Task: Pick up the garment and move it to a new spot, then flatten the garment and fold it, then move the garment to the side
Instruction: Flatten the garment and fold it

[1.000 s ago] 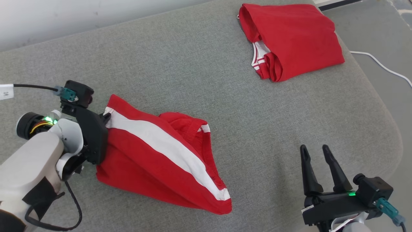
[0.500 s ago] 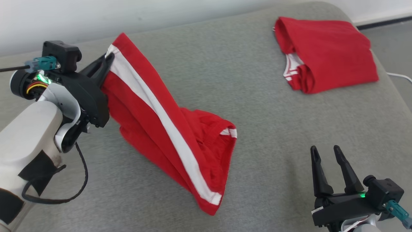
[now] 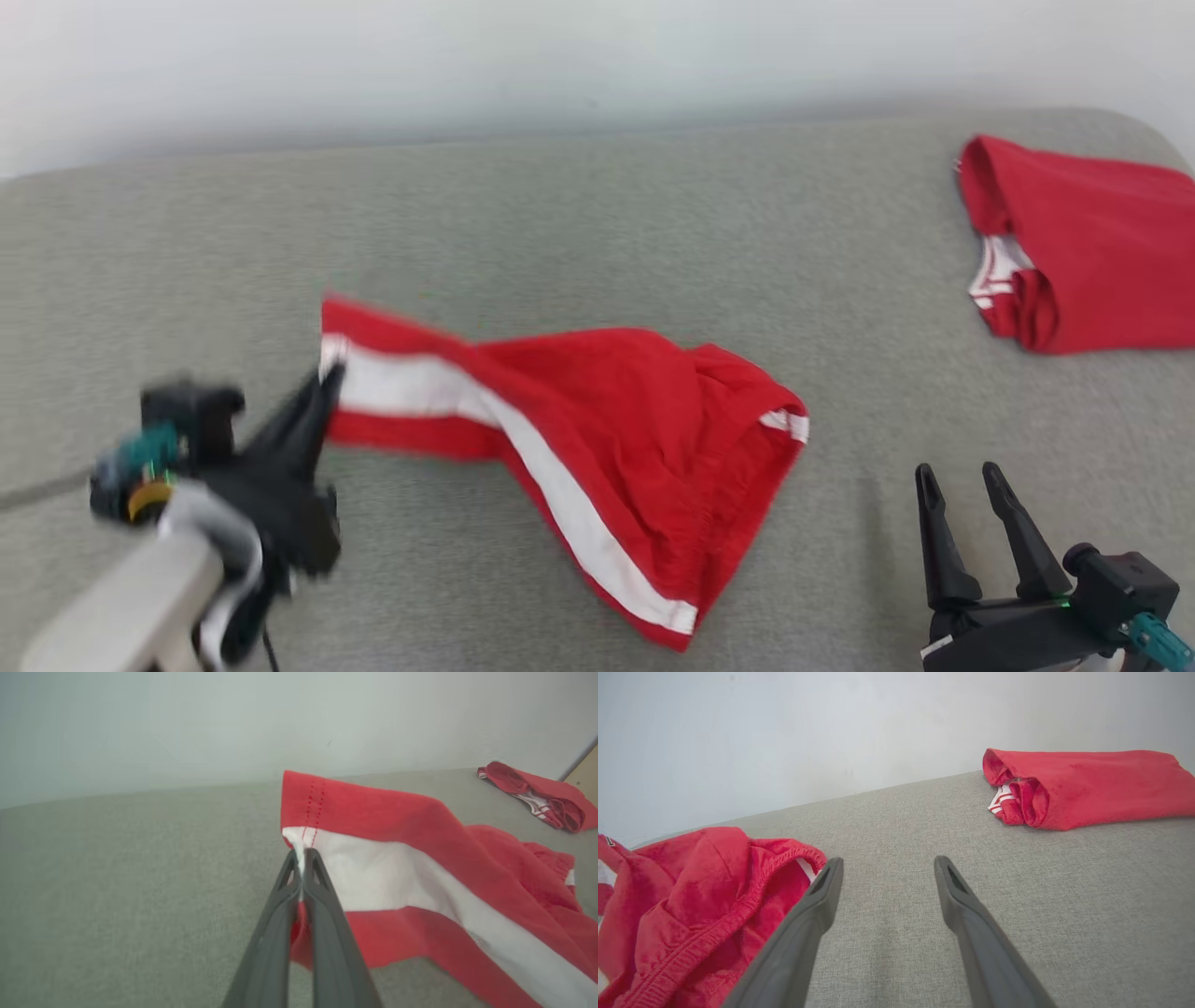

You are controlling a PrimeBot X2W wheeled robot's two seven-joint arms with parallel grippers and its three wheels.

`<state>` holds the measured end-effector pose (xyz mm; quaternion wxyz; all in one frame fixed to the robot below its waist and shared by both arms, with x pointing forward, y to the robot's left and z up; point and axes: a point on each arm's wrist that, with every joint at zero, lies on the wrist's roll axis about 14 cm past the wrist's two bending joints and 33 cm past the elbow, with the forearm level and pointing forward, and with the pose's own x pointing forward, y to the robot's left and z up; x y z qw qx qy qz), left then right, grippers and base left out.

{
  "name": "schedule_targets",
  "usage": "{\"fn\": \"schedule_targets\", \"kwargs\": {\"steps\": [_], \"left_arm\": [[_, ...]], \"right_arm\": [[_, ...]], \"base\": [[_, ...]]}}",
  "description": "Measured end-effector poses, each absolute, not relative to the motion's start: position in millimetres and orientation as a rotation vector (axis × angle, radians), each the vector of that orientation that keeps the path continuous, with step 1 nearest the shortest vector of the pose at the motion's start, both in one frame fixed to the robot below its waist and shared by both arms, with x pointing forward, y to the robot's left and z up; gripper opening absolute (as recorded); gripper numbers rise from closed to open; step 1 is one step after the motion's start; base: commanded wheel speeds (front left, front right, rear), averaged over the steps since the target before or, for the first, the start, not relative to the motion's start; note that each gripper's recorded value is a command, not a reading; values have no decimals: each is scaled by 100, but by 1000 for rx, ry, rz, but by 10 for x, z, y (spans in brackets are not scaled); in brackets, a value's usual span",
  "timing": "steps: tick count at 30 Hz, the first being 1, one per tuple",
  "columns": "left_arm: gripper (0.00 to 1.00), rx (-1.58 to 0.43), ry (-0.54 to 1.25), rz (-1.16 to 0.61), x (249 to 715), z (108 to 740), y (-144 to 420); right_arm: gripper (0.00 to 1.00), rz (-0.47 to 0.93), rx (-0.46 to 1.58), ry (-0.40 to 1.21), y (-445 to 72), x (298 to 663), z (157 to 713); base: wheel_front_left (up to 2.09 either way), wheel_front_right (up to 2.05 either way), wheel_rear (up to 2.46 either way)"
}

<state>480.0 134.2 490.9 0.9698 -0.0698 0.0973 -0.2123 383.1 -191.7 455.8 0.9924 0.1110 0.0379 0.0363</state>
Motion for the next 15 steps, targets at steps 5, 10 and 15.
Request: {"fn": "schedule_targets", "kwargs": {"steps": [5,10,15], "left_arm": [[0,-201,260,-334,4339,4635,1568],[0,-264,254,-274,4076,4576,1625],[7,-270,248,-237,3920,4504,1663]], "right_arm": [[100,121,214,61,-1789,3867,4625],[100,148,205,45,-1730,3866,4690],[100,155,202,41,-1719,3834,4712]], "base": [[0,0,0],[0,0,0],[0,0,0]]}}
